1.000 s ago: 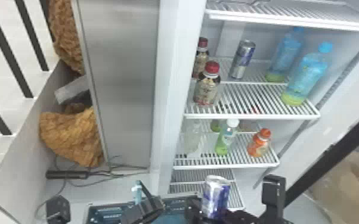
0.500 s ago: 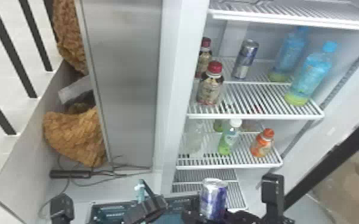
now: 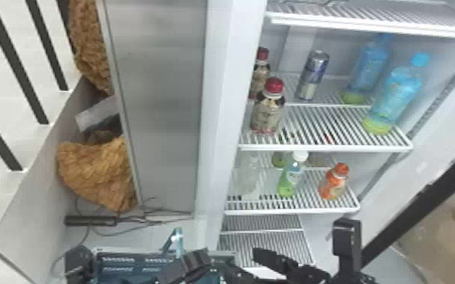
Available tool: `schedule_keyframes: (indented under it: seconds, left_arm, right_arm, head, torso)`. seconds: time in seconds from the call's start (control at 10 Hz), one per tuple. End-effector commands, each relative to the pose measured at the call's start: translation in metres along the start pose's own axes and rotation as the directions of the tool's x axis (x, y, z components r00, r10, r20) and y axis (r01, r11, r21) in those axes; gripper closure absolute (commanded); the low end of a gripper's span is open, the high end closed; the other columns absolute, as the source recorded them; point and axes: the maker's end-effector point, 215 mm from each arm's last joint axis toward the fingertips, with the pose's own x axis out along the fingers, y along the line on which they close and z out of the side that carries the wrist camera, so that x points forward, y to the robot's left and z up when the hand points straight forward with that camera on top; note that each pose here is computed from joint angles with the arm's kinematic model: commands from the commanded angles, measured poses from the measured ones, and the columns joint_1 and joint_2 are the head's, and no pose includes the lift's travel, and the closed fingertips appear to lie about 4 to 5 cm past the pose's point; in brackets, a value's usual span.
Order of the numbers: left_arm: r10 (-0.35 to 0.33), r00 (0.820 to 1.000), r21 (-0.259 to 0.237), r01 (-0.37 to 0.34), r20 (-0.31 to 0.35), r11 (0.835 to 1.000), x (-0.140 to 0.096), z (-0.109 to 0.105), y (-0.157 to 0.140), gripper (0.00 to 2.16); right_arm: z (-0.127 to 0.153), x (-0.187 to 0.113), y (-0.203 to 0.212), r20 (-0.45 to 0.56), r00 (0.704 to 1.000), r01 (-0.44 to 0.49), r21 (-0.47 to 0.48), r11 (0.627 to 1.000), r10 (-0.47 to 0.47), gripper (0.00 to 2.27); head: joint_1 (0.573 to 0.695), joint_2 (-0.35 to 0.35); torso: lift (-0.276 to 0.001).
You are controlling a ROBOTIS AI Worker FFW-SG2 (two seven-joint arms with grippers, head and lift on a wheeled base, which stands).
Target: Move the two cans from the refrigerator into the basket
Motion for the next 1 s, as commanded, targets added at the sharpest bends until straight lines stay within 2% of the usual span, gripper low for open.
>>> schedule_keyframes:
  seconds: [0.0, 0.2, 0.5, 0.8, 0.9]
  left_arm:
    - [-0.001, 1.0, 0.0, 0.001, 0.002, 1.0, -0.001, 0.001, 0.0, 1.19]
    - [-0.003, 1.0, -0.003, 0.003, 0.003, 1.0, 0.0, 0.0, 0.0, 1.19]
    - [-0.003, 1.0, -0.001, 0.003, 0.007, 1.0, -0.001, 0.001, -0.001, 1.19]
    - [-0.002, 1.0, 0.002, 0.002, 0.01, 1.0, -0.002, 0.002, -0.001, 1.19]
    - [-0.004, 1.0, 0.001, 0.004, 0.011, 1.0, -0.002, 0.003, -0.001, 1.19]
  right_arm:
    - [0.015, -0.004, -0.007, 0.044, 0.999, 0.019, -0.026, 0.999, -0.018, 0.31]
    - [0.047, -0.023, -0.032, 0.138, 0.986, 0.103, -0.076, 0.992, -0.091, 0.31]
    - [0.1, -0.061, -0.057, 0.306, 0.934, 0.234, -0.131, 0.963, -0.185, 0.31]
    - [0.124, -0.087, -0.072, 0.381, 0.893, 0.312, -0.137, 0.94, -0.241, 0.31]
    - [0.136, -0.097, -0.079, 0.424, 0.867, 0.346, -0.132, 0.929, -0.262, 0.31]
  head:
    - [0.695, -0.156]
    - [0.695, -0.175]
    - [0.695, -0.251]
    - [0.695, -0.309]
    - [0.695, -0.324]
  torso:
    - [-0.031]
    - [-0.031]
    - [-0.031]
    - [-0.031]
    - [-0.031]
